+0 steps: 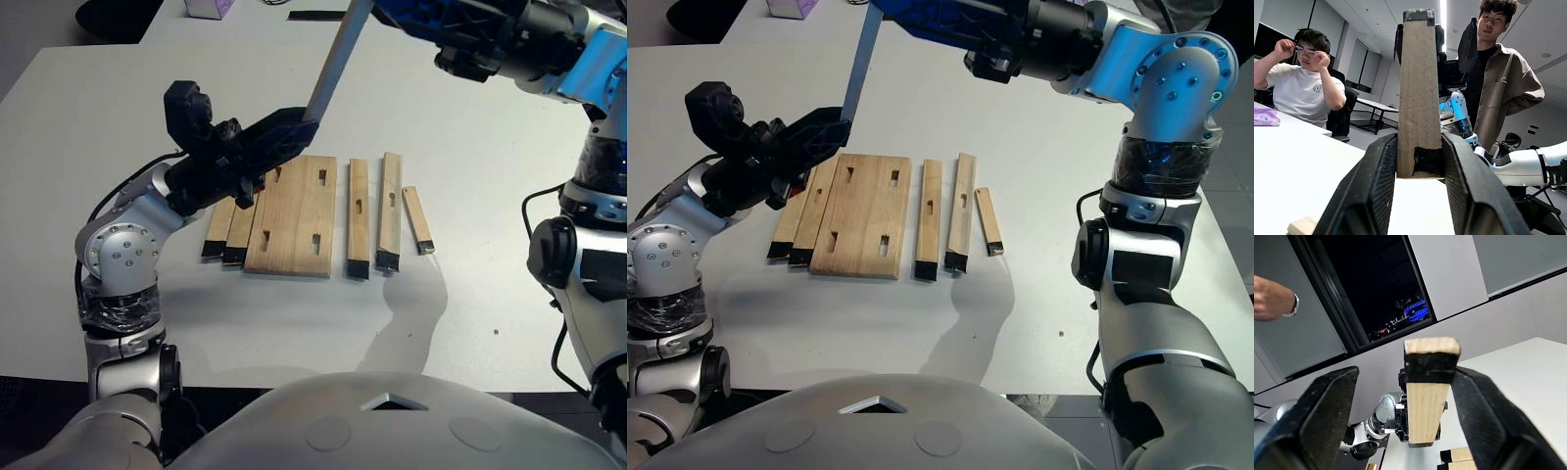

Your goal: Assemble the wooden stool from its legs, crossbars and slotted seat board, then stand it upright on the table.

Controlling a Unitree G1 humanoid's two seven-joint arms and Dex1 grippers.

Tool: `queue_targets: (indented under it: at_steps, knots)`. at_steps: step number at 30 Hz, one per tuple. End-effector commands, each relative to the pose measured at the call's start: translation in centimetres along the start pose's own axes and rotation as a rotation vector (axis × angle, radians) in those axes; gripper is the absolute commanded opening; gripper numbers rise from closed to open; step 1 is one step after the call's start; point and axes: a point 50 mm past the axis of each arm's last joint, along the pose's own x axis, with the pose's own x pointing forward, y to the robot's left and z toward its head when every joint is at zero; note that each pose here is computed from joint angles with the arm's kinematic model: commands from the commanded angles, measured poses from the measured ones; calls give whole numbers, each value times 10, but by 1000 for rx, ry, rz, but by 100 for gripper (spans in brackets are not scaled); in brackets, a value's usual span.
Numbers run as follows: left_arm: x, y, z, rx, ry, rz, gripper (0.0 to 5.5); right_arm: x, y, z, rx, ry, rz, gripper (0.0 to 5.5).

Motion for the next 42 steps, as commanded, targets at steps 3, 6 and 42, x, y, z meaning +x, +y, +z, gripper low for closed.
queue_targets:
  at_steps: [3,6,42]
  knots:
    - [-4,-3,-11,-4,72,12,132,2,0,-4,-10,5,-3,250]
    - [-5,-4,-14,-3,89,9,132,2,0,-4,-8,-2,-4,207]
    - [-50,36,-43,162,-104,728,261,-73,-50,-56,-476,477,-362,134]
